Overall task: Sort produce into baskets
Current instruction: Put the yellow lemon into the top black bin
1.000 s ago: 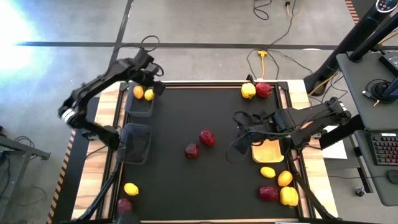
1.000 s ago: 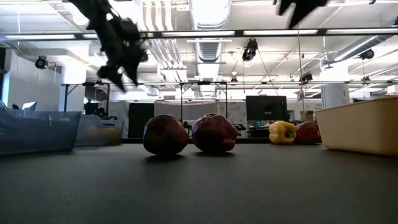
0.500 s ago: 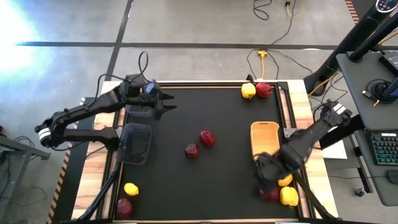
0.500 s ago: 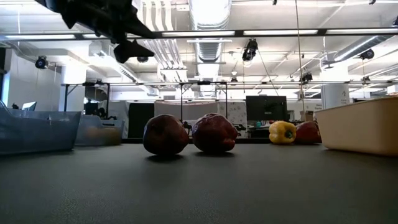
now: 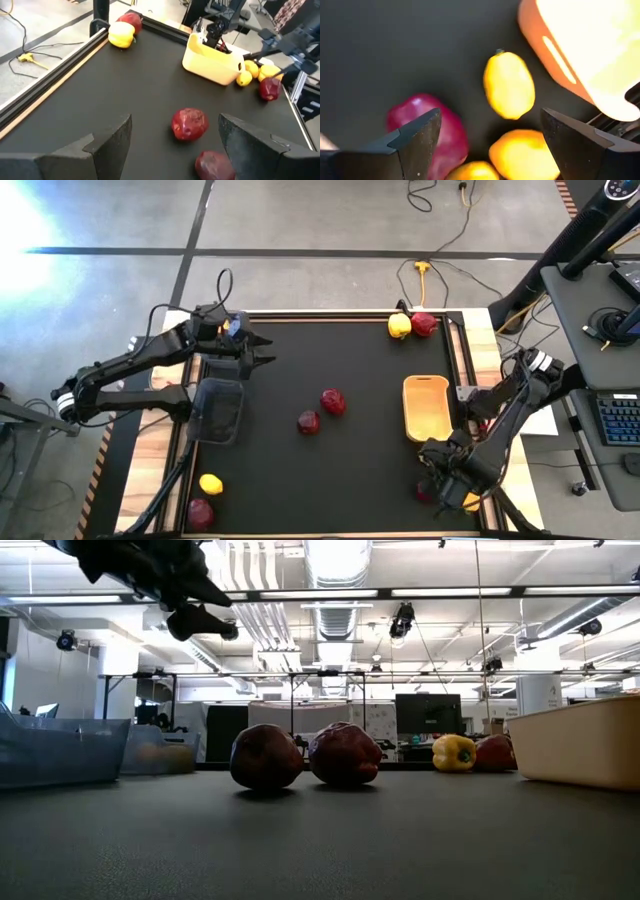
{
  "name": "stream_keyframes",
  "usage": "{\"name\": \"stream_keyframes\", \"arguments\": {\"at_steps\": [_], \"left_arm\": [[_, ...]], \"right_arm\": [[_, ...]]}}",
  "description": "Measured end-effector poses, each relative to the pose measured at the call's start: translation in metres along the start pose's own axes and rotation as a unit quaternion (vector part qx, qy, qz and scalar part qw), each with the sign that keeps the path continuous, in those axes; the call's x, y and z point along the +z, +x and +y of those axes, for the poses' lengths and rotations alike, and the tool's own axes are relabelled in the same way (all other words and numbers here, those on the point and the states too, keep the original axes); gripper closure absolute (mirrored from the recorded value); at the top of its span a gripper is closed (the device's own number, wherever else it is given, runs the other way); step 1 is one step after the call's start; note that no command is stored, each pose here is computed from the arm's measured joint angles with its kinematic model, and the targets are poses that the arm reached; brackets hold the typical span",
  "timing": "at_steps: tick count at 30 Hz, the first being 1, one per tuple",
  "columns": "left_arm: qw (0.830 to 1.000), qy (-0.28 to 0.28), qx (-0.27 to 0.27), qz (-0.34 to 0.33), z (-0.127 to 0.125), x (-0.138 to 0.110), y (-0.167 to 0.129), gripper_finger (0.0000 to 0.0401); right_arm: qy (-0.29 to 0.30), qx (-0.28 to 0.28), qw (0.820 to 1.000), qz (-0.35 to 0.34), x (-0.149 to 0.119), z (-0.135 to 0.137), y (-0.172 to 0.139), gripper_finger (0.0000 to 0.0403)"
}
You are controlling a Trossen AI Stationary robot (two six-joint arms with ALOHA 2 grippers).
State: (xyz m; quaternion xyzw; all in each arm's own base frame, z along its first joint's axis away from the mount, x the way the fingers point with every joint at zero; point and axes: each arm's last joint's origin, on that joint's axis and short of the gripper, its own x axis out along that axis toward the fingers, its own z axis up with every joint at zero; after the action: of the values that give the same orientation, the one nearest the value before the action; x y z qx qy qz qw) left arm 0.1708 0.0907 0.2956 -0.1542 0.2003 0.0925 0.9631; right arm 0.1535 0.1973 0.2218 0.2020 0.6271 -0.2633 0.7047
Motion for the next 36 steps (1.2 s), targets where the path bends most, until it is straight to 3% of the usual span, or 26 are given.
{"name": "stream_keyframes", "arguments": {"at_steps": [6, 25, 36], "left_arm": [[1.0, -0.004, 0.002, 0.014, -0.003, -0.004, -0.008, 0.0123], [1.0, -0.028, -0.001, -0.008, -0.006, -0.001, -0.016, 0.0123], [0.999, -0.014, -0.003, -0.034, -0.007, 0.004, -0.017, 0.0123]], "right_arm": [[0.063, -0.018, 0.998, -0.011, -0.003, -0.009, 0.027, 0.0076], [0.025, -0.009, 0.999, -0.027, -0.007, -0.022, 0.067, 0.0081], [-0.012, 0.004, 1.0, -0.004, -0.007, -0.019, 0.068, 0.0192]]}}
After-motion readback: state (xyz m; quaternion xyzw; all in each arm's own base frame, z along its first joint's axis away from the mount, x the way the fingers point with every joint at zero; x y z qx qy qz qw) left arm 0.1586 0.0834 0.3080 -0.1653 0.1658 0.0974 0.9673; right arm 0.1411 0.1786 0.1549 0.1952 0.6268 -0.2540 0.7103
